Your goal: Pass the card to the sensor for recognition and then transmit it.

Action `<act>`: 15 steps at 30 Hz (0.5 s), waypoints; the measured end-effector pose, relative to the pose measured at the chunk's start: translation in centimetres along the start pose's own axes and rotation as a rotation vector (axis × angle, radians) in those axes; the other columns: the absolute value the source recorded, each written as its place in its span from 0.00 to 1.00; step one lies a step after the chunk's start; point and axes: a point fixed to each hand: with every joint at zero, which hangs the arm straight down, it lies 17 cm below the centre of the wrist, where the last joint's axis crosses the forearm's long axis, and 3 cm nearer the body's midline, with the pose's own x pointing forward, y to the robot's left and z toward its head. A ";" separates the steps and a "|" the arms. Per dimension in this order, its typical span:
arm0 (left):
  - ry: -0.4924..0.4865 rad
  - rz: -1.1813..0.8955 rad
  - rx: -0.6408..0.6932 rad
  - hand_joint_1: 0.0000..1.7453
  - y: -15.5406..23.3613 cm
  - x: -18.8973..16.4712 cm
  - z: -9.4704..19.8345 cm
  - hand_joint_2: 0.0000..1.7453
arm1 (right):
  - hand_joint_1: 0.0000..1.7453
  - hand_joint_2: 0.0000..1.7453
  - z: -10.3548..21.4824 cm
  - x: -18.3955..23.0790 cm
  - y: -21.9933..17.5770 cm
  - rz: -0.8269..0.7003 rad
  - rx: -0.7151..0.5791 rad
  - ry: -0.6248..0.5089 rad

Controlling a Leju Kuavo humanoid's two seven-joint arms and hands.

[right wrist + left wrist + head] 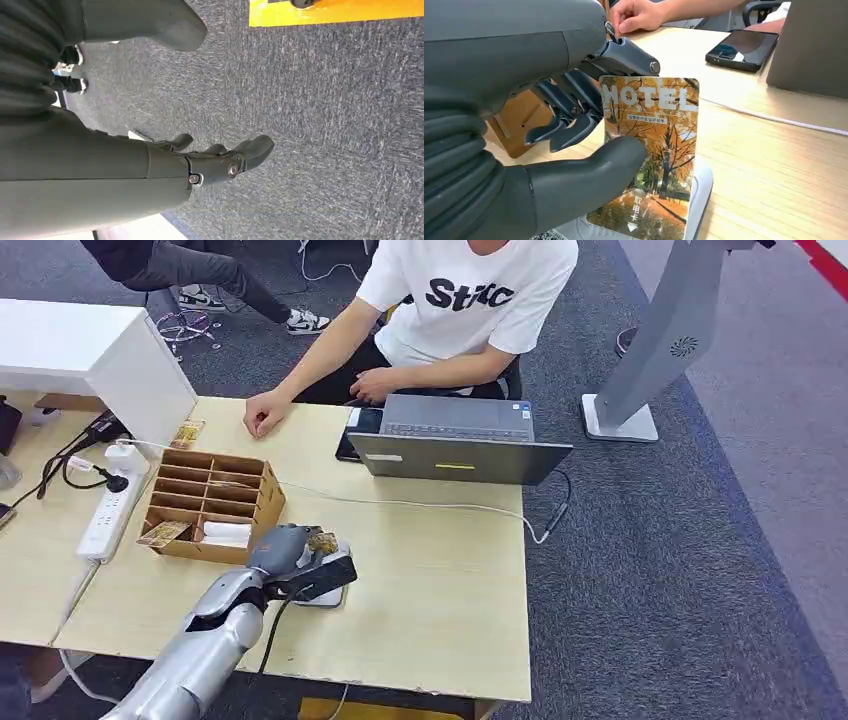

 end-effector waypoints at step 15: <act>0.008 -0.001 -0.009 1.00 -0.4 -0.3 0.1 1.00 | 0.00 1.00 0.0 0.0 0.1 0.001 0.002 0.000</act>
